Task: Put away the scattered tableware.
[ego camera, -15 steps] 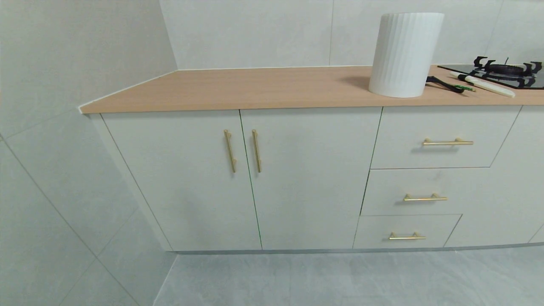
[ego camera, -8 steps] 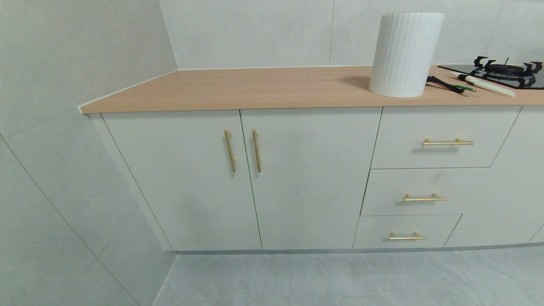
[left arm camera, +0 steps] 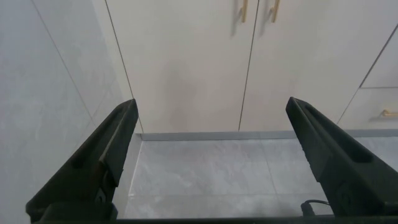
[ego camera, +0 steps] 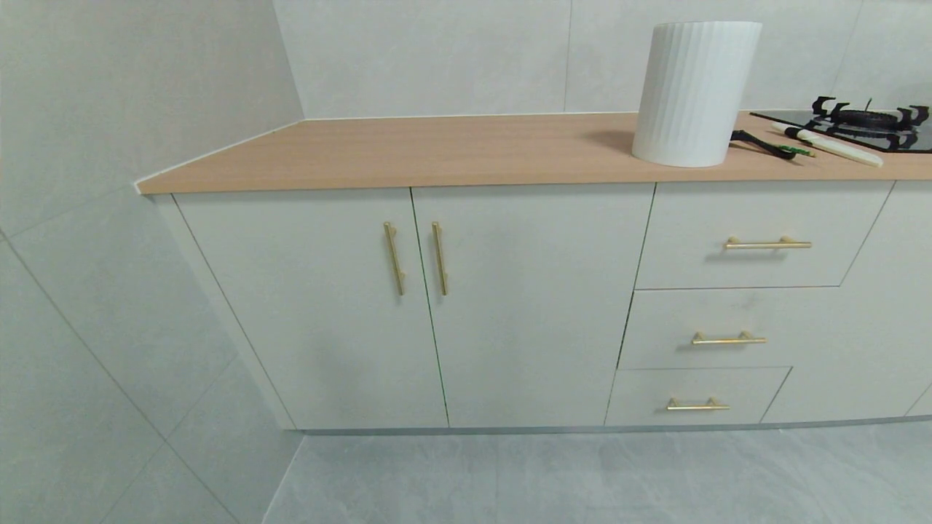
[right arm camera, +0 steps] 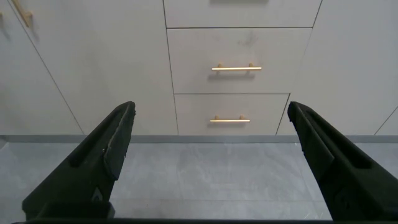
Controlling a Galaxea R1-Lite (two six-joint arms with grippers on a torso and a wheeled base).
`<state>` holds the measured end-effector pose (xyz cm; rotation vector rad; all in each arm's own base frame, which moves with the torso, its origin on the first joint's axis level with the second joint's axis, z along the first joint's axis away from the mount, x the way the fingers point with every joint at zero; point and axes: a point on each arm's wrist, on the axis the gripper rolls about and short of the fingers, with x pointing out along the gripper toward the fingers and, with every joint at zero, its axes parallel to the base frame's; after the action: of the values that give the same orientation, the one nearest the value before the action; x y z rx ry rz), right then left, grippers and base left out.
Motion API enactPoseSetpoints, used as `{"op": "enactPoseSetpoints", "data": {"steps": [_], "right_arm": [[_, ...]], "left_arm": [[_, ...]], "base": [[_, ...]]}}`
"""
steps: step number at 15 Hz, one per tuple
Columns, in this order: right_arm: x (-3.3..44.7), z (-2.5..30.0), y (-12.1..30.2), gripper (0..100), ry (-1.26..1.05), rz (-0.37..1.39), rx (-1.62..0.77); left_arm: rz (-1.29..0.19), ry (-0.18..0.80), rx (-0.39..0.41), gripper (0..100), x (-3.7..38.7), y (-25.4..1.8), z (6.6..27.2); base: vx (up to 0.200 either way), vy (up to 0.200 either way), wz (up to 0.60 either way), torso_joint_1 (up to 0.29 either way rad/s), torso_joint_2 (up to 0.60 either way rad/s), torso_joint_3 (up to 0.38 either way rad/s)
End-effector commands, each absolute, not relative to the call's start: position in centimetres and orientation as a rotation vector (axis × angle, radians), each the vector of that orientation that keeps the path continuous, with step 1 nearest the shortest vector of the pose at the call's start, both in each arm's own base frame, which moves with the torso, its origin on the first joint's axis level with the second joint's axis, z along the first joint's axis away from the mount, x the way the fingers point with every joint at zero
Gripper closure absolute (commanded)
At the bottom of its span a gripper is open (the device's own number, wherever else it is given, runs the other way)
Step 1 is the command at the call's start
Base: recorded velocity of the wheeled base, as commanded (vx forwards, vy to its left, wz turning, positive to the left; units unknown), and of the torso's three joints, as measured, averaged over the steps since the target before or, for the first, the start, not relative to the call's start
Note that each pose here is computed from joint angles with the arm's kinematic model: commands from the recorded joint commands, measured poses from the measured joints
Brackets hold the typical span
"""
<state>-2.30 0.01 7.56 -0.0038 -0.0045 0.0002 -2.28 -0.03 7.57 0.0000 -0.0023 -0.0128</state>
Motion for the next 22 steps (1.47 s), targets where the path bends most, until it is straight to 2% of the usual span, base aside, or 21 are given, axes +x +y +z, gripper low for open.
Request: {"op": "enactPoseSetpoints", "data": {"steps": [1, 6, 22], "right_arm": [[-2.28, 7.56, 0.01, 0, -0.002, 0.002, -0.005], [-2.28, 7.55, 0.01, 0, 0.0, 0.002, 0.0], [-2.28, 7.55, 0.01, 0, 0.0, 0.002, 0.002]], "left_arm": [[-0.014, -0.003, 0.0, 0, -2.28, -0.03, 7.58], [-0.014, -0.003, 0.005, 0, -2.28, -0.03, 7.58], [-0.014, -0.002, 0.002, 0, -2.27, -0.03, 7.58]], "base": [[0.0, 0.0, 0.0, 0.0, 0.0, 0.0], [0.0, 0.0, 0.0, 0.0, 0.0, 0.0], [0.0, -0.2, 0.0, 0.002, 0.0, 0.003]]}}
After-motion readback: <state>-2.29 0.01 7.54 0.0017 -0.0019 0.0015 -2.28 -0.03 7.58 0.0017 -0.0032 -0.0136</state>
